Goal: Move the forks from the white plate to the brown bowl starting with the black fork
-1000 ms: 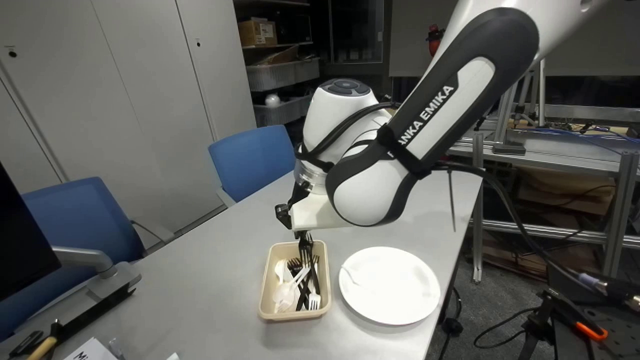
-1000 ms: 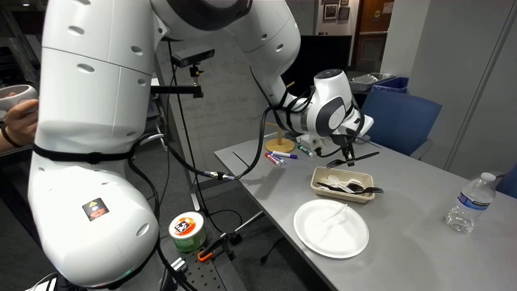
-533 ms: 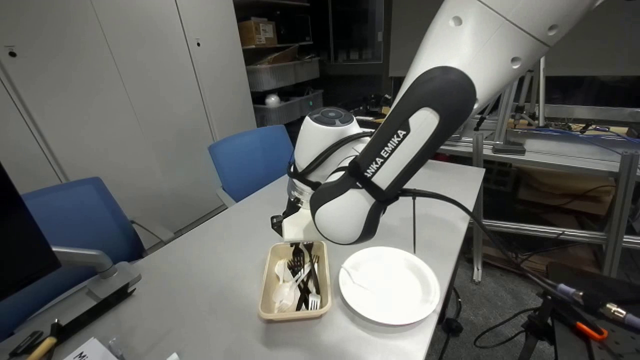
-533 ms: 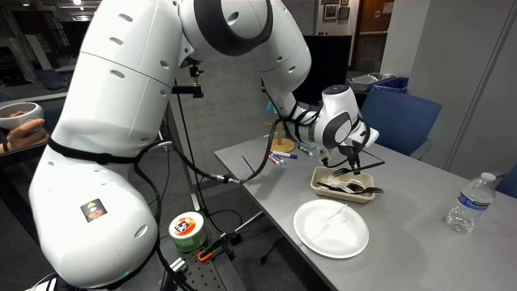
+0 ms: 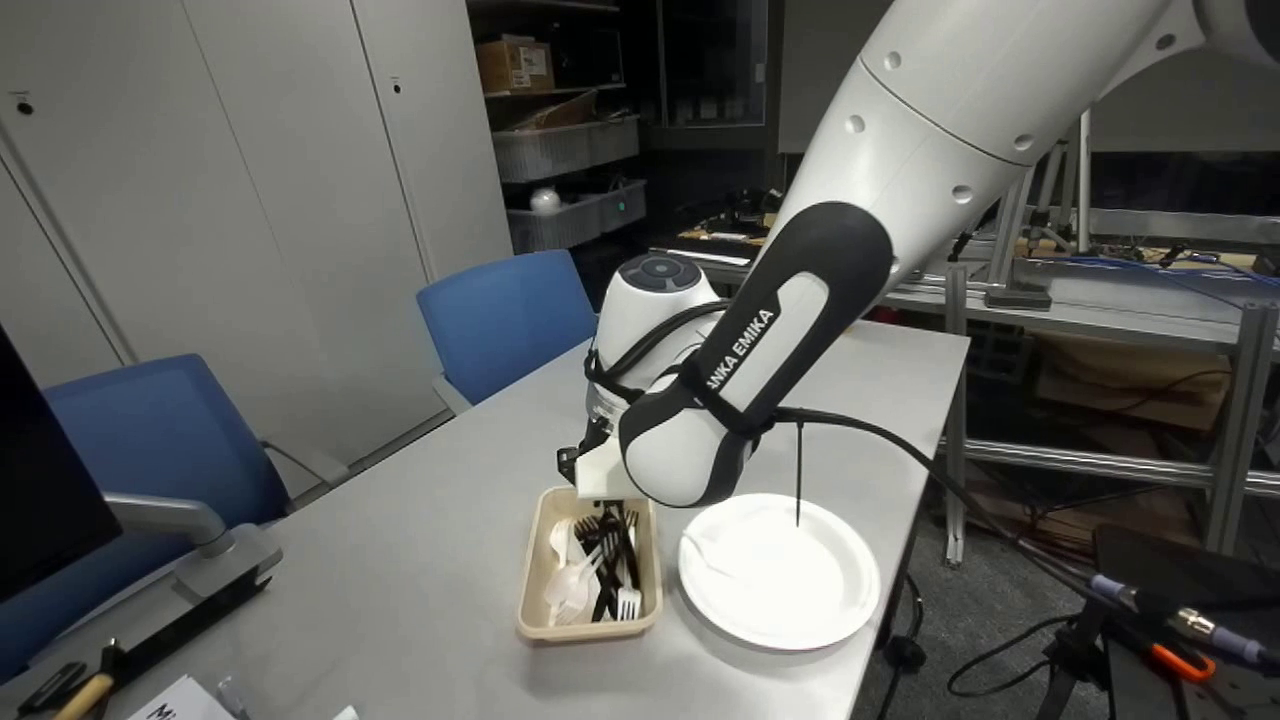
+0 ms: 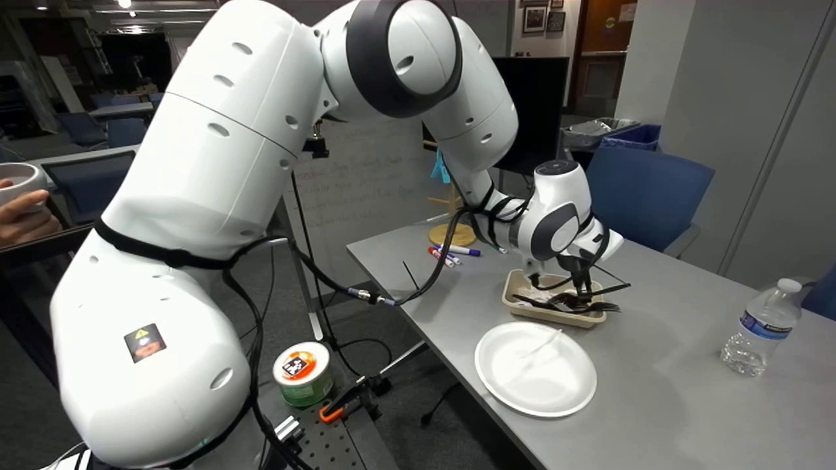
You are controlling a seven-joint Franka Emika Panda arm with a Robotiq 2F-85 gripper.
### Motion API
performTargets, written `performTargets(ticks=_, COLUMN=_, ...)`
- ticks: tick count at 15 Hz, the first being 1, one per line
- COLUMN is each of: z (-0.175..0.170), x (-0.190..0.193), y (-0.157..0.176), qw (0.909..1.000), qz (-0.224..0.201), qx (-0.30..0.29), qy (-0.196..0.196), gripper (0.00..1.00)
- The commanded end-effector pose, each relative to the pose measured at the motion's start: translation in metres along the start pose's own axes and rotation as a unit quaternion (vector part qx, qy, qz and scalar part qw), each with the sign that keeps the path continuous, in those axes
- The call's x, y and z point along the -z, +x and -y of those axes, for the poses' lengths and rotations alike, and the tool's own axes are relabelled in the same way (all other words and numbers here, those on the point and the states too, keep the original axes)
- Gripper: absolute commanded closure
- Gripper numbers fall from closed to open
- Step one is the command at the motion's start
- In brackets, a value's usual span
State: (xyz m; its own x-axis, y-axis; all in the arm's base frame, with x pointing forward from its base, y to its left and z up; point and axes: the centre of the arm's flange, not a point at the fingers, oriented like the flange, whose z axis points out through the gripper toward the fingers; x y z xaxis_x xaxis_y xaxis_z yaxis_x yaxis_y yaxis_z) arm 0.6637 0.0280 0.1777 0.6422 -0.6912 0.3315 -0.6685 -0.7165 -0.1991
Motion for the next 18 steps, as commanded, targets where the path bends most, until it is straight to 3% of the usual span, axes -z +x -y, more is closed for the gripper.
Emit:
performTargets(ticks=1, z=0.002, x=-0.005, y=-0.002, qw=0.9999, qz=0.014, qx=0.007, qy=0.005, gripper=0.51)
performTargets(ticks=7, z=-0.005, x=0.021, y=-0.025, qw=0.9990, qz=0.026, qx=0.036, qy=0.009, gripper=0.05)
performTargets(ticks=8, z=-0.007, x=0.031, y=-0.031, qw=0.9986, qz=0.027, qx=0.044, qy=0.005, gripper=0.01)
performTargets(ticks=13, z=-0.029, x=0.077, y=-0.052, qw=0.9939, qz=0.041, qx=0.100, qy=-0.020, gripper=0.00)
performTargets(ticks=18, z=-0.076, x=0.096, y=-0.057, qw=0.9807, qz=0.076, qx=0.172, qy=-0.056, gripper=0.00)
